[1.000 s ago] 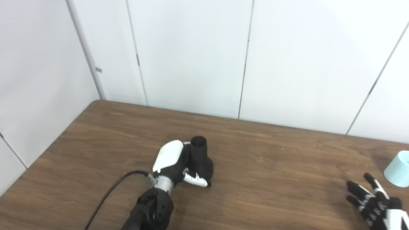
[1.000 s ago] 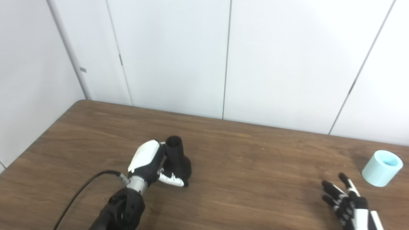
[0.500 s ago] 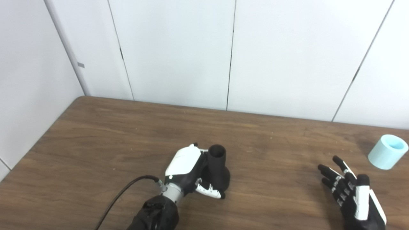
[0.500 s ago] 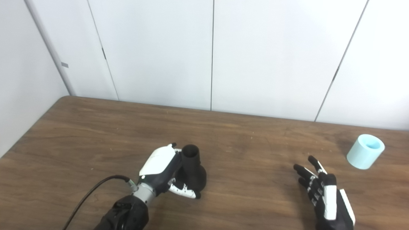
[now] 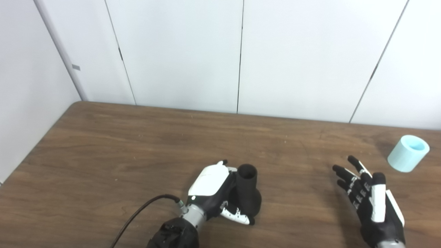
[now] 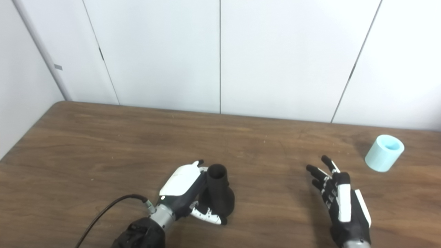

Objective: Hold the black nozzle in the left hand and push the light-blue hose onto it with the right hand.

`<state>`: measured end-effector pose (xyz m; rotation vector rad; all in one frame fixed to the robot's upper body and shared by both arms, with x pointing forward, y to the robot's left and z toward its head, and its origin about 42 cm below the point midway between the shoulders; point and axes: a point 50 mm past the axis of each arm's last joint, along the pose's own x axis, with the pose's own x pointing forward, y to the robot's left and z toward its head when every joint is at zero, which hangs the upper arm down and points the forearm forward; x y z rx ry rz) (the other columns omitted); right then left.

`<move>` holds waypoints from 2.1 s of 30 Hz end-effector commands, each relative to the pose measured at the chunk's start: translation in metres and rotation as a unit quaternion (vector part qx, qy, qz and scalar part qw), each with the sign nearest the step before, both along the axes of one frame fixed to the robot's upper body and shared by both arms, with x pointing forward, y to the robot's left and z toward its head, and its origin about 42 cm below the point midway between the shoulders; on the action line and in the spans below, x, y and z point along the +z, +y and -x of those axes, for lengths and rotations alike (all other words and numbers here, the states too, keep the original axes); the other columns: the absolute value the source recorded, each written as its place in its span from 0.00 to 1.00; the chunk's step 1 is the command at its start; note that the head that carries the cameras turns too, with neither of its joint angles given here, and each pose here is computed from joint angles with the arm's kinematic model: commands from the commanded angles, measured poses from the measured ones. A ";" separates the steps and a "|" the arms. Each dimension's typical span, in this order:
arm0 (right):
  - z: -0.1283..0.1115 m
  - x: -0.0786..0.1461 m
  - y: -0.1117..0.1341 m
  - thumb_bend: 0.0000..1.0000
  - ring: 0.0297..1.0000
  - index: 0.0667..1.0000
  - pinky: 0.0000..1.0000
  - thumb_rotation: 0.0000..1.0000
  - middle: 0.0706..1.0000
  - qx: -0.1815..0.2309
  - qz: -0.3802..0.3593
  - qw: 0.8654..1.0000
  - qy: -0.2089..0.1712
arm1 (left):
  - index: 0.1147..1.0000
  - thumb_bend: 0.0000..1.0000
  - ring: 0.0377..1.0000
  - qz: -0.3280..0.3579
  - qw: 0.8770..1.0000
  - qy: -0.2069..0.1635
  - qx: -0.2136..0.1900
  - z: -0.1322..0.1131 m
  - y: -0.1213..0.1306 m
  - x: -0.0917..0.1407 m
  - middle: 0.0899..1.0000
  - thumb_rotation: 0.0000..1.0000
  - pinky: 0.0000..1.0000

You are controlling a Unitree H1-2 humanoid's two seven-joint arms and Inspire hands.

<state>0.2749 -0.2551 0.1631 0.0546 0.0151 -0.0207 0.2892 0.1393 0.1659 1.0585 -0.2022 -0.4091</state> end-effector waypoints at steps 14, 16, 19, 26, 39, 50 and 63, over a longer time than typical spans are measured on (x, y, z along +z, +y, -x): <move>-0.006 0.021 0.007 0.58 0.89 0.89 0.89 1.00 0.76 0.007 0.008 0.999 -0.039 | 0.43 0.52 0.86 -0.027 0.998 0.027 -0.041 0.024 -0.007 -0.033 0.43 0.00 1.00; -0.006 0.021 0.006 0.58 0.89 0.89 0.89 1.00 0.76 0.008 0.006 0.999 -0.038 | 0.43 0.52 0.85 -0.018 0.998 0.032 -0.042 0.027 -0.009 -0.035 0.43 0.00 1.00; -0.006 0.022 0.004 0.58 0.89 0.89 0.89 1.00 0.77 0.008 0.004 0.999 -0.039 | 0.43 0.52 0.83 -0.010 0.998 0.040 -0.042 0.029 -0.011 -0.038 0.43 0.00 1.00; -0.009 0.036 -0.007 0.58 0.88 0.90 0.89 1.00 0.77 -0.001 0.008 0.999 -0.049 | 0.43 0.52 0.81 -0.008 0.998 0.049 -0.050 0.025 -0.010 -0.041 0.43 0.00 1.00; -0.029 0.079 -0.046 0.62 0.87 0.89 0.87 1.00 0.76 -0.031 0.041 0.994 -0.100 | 0.43 0.52 0.79 -0.026 0.995 0.065 -0.074 0.022 -0.016 -0.050 0.43 0.00 1.00; -0.024 0.098 -0.049 0.63 0.87 0.88 0.87 1.00 0.76 -0.043 0.065 0.988 -0.130 | 0.43 0.52 0.75 -0.044 0.993 0.068 -0.088 0.023 -0.015 -0.058 0.44 0.00 1.00; -0.046 0.128 -0.067 0.59 0.87 0.84 0.84 0.96 0.77 -0.078 0.183 0.969 -0.143 | 0.43 0.52 0.74 -0.035 0.994 0.059 -0.087 0.021 0.002 -0.057 0.44 0.00 1.00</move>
